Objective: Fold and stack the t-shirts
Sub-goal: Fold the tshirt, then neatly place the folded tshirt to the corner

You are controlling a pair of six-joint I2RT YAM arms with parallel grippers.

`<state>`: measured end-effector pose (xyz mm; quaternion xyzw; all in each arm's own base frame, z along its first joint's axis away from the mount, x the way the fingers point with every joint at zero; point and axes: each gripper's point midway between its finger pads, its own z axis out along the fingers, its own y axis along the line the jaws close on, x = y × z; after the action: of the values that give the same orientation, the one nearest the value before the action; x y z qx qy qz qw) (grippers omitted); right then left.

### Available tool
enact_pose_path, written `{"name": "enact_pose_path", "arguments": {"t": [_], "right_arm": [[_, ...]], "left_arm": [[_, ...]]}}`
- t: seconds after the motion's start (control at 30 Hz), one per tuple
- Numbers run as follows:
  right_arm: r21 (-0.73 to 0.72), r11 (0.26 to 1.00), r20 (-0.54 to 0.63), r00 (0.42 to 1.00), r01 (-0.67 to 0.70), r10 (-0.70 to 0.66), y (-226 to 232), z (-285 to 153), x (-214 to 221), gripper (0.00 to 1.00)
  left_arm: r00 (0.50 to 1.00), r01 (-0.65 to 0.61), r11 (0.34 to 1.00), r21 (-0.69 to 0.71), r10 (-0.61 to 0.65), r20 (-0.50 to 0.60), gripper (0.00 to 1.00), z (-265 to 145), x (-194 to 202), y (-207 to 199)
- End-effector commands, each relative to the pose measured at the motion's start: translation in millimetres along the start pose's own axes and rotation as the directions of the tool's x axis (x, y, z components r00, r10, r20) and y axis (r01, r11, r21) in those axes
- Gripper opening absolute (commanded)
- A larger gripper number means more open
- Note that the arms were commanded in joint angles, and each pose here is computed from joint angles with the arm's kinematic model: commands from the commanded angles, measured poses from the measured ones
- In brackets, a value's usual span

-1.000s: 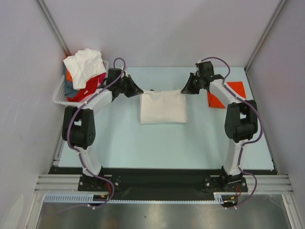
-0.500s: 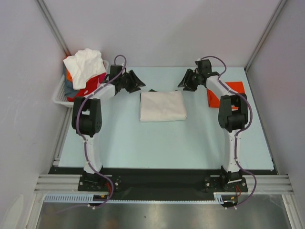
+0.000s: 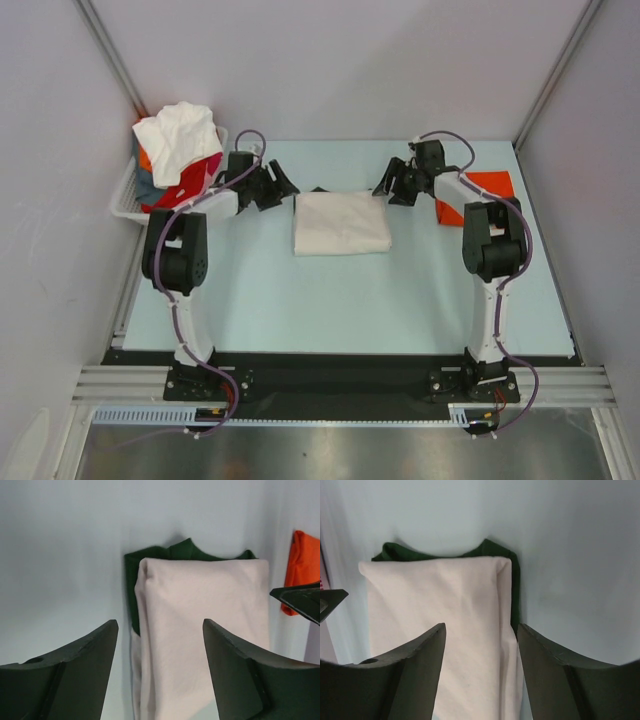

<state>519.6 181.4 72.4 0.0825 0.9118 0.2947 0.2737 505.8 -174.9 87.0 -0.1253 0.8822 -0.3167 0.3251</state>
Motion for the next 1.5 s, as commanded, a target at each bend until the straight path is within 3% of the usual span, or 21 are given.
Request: {"name": "enact_pose_path", "arguments": {"t": [0.0, 0.03, 0.07, 0.17, 0.33, 0.4, 0.43, 0.6, 0.9, 0.97, 1.07, 1.47], "right_arm": [[-0.049, 0.996, 0.097, 0.993, 0.069, -0.064, 22.1, -29.3, -16.4, 0.66], [-0.064, 0.994, 0.135, 0.988, 0.086, -0.077, 29.6, -38.1, -23.0, 0.67], [-0.068, 0.994, 0.138, 0.987, 0.086, -0.076, 29.5, -40.6, -20.0, 0.68], [-0.06, 0.994, 0.15, 0.985, 0.095, -0.085, 25.9, -49.1, -10.4, 0.69], [-0.042, 0.994, 0.145, 0.985, 0.104, -0.097, 16.3, -59.3, 9.6, 0.74], [-0.046, 0.992, 0.167, 0.98, 0.115, -0.106, 19.6, -67.1, 8.9, 0.82], [-0.045, 0.993, 0.164, 0.981, 0.111, -0.102, 17.8, -67.7, 12.7, 0.92], [-0.063, 0.992, 0.19, 0.977, 0.11, -0.096, 24.8, -74.3, 9.4, 1.0], [-0.073, 0.987, 0.239, 0.964, 0.141, -0.12, 24.5, -82.4, 13.7, 1.0], [-0.072, 0.988, 0.236, 0.965, 0.136, -0.116, 23.8, -81.1, 11.2, 0.95], [-0.077, 0.99, 0.215, 0.972, 0.115, -0.096, 17.5, -73.3, 10.9, 0.88], [-0.074, 0.995, 0.163, 0.985, 0.065, -0.053, 1.7, -20.2, -0.9, 0.8]], "left_arm": [[0.987, -0.112, 0.993, 0.024, 0.108, 0.122, 0.75, -24.5, -18.3, -21.5], [0.984, -0.114, 0.993, 0.023, 0.11, 0.137, 0.76, -27.2, -18.2, -20.9], [0.983, -0.116, 0.993, 0.028, 0.111, 0.147, 0.91, -27.2, -12.2, -17.2], [0.977, -0.128, 0.991, 0.039, 0.119, 0.178, 0.98, -35.3, -11.8, -20.8], [0.974, -0.15, 0.988, 0.038, 0.141, 0.18, 0.99, -39.2, -9.7, -23.7], [0.971, -0.159, 0.987, 0.033, 0.151, 0.183, 1.0, -42.1, -7.7, -24.3], [0.969, -0.165, 0.986, 0.031, 0.156, 0.19, 1.0, -45.9, -7.4, -26.4], [0.964, -0.178, 0.984, 0.022, 0.17, 0.206, 1.0, -53.7, -6.0, -31.4], [0.944, -0.238, 0.971, 0.018, 0.226, 0.241, 1.0, -68.8, -5.5, -47.8], [0.945, -0.238, 0.971, 0.007, 0.229, 0.232, 1.0, -66.4, -3.7, -46.2], [0.949, -0.224, 0.974, -0.024, 0.224, 0.223, 1.0, -60.6, -2.6, -37.5], [0.961, -0.229, 0.969, -0.093, 0.24, 0.136, 0.98, -25.0, -0.6, -15.4]]}}
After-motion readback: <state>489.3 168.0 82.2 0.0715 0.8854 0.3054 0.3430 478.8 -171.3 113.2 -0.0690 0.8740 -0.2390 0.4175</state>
